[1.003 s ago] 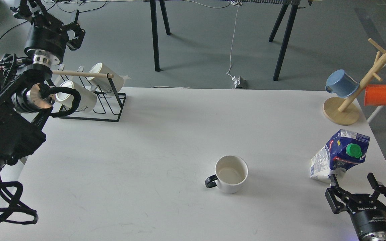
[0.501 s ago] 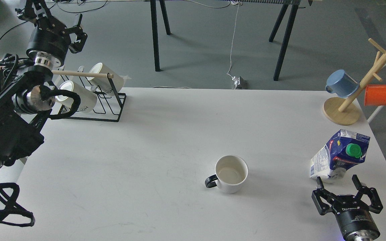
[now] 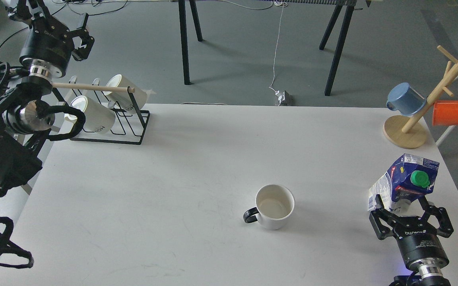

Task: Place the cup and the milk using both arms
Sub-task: 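Move the right gripper up to the milk carton and grasp it, then carry the milk carton with the right gripper beside the white mug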

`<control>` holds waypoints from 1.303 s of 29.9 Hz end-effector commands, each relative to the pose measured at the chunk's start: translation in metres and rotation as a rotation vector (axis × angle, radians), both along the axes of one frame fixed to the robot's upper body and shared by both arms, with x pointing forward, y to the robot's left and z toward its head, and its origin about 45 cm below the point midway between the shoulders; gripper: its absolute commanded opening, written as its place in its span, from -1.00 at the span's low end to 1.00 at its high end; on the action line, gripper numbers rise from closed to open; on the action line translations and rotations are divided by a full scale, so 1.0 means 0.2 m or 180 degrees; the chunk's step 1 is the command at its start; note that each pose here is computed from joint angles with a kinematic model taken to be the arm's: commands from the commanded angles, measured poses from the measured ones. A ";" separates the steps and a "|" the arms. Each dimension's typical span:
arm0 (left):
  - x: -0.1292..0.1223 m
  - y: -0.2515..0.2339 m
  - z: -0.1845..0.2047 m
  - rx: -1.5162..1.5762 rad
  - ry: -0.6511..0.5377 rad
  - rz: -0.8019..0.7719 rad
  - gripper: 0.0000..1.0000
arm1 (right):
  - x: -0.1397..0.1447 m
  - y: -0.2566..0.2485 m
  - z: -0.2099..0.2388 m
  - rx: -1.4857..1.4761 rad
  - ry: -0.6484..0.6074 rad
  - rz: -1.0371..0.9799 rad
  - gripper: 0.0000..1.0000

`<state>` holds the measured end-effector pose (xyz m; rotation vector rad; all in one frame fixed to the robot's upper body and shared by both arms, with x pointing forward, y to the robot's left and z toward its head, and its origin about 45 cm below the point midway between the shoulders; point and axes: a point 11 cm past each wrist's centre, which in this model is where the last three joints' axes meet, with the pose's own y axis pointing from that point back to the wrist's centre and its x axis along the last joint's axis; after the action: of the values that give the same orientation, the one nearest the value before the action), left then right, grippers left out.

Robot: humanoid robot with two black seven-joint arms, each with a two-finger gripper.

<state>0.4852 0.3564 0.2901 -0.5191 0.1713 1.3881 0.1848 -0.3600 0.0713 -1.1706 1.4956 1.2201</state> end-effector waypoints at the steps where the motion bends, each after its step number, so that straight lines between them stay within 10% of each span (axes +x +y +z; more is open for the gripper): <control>1: 0.00 0.01 0.00 0.0004 0.0000 -0.0004 1.00 | 0.02 -0.01 0.01 -0.0014 -0.0034 -0.0027 0.97; 17: 0.00 0.01 -0.01 0.0010 0.0015 0.0027 1.00 | 0.12 -0.01 -0.05 -0.0006 -0.0011 -0.0116 0.32; 22: 0.00 0.00 -0.01 0.0007 0.0018 0.0032 1.00 | 0.12 0.02 -0.06 0.0022 -0.0007 -0.0106 -0.25; 39: 0.00 0.03 -0.01 0.0029 0.0037 0.0067 1.00 | 0.10 0.44 -0.02 0.0186 -0.0092 0.0695 -0.28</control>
<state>0.4848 0.3613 0.2886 -0.5088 0.1673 1.4095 0.2083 -0.2936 0.0706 -1.2865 1.3589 1.3294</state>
